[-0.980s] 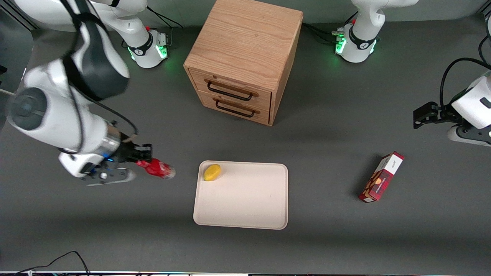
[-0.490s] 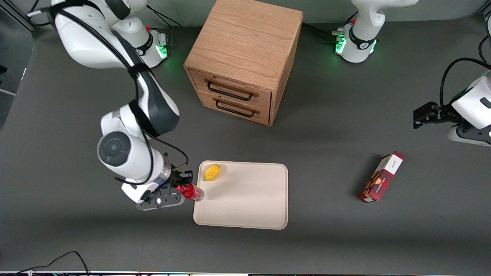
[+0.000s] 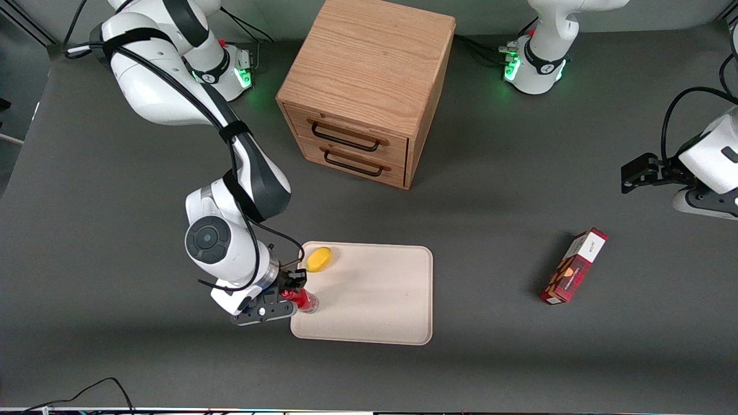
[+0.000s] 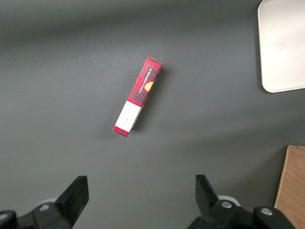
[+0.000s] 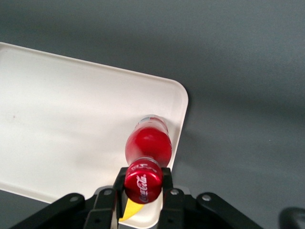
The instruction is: Place coke bottle on tray
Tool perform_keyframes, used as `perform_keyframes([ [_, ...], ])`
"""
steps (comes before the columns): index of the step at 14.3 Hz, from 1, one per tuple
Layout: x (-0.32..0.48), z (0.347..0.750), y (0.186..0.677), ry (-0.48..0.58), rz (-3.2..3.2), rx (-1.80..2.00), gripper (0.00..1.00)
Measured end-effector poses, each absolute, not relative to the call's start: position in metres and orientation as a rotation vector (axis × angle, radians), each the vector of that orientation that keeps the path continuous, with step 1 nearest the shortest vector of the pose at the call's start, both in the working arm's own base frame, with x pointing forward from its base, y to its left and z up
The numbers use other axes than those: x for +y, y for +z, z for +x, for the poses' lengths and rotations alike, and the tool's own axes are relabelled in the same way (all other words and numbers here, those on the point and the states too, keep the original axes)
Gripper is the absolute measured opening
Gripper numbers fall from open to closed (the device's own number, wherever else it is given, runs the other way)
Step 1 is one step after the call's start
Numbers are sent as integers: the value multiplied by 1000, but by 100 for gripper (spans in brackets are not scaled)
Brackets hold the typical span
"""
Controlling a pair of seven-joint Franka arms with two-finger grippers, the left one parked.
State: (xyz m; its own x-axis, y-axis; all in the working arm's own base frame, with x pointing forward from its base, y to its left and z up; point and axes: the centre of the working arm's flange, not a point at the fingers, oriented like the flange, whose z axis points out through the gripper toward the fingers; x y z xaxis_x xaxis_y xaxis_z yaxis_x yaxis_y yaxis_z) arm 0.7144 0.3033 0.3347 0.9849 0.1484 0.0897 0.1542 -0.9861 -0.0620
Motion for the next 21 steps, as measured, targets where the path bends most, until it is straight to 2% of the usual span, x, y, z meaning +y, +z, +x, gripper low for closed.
perform_keyframes([
  [4,310,713,328,-126,-3066,-250,31],
  [7,310,714,328,-137,-3065,-248,55],
  [9,308,716,332,-160,-3061,-241,75],
  [10,307,718,340,-179,-3056,-237,82],
  [11,305,719,354,-191,-3055,-234,96],
  [12,301,717,371,-174,-3064,-229,100],
  [17,208,693,476,33,-3082,-69,100],
  [21,112,643,527,86,-3100,9,100],
])
